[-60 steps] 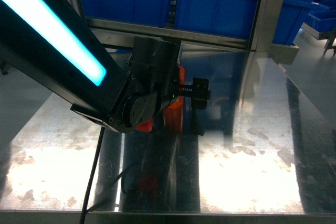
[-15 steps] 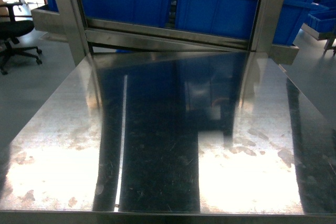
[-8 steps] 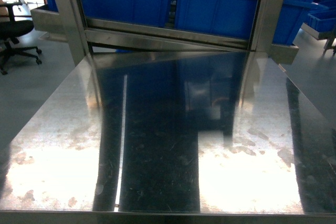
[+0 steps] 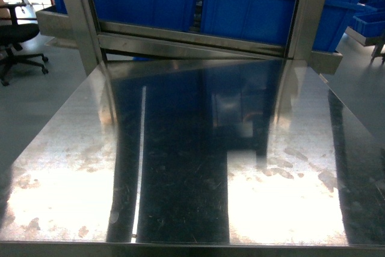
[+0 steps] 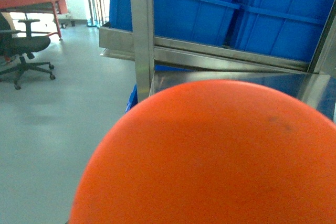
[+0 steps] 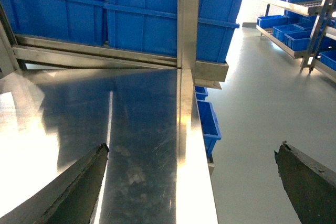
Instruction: Pick capacitor and pack into box
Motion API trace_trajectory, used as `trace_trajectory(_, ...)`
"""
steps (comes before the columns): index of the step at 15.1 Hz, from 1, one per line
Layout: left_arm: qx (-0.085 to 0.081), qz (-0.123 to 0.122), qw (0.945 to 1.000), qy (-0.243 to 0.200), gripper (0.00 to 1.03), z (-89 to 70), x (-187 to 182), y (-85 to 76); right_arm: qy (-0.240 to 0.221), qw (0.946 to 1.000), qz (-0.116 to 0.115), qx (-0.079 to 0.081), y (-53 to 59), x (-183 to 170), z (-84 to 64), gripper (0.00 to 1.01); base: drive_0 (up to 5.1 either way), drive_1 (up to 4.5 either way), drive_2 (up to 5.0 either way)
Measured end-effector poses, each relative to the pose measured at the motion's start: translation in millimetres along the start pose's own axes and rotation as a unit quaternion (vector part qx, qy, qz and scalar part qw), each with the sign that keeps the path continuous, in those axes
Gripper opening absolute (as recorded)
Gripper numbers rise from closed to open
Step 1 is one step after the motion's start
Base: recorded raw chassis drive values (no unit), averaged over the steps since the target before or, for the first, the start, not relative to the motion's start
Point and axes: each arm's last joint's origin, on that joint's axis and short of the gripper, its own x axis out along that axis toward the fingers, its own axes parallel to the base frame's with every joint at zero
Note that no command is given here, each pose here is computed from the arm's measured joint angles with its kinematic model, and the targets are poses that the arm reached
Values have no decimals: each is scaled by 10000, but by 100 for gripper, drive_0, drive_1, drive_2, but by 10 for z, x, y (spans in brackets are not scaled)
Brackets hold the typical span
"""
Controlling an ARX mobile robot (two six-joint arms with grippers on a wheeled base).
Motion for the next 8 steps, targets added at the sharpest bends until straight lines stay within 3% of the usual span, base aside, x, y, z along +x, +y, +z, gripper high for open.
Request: trace_trajectory(8, 0, 0, 10000, 2, 43, 0, 0, 0, 0, 10000, 0, 0, 0, 0, 0, 98, 0, 0, 0)
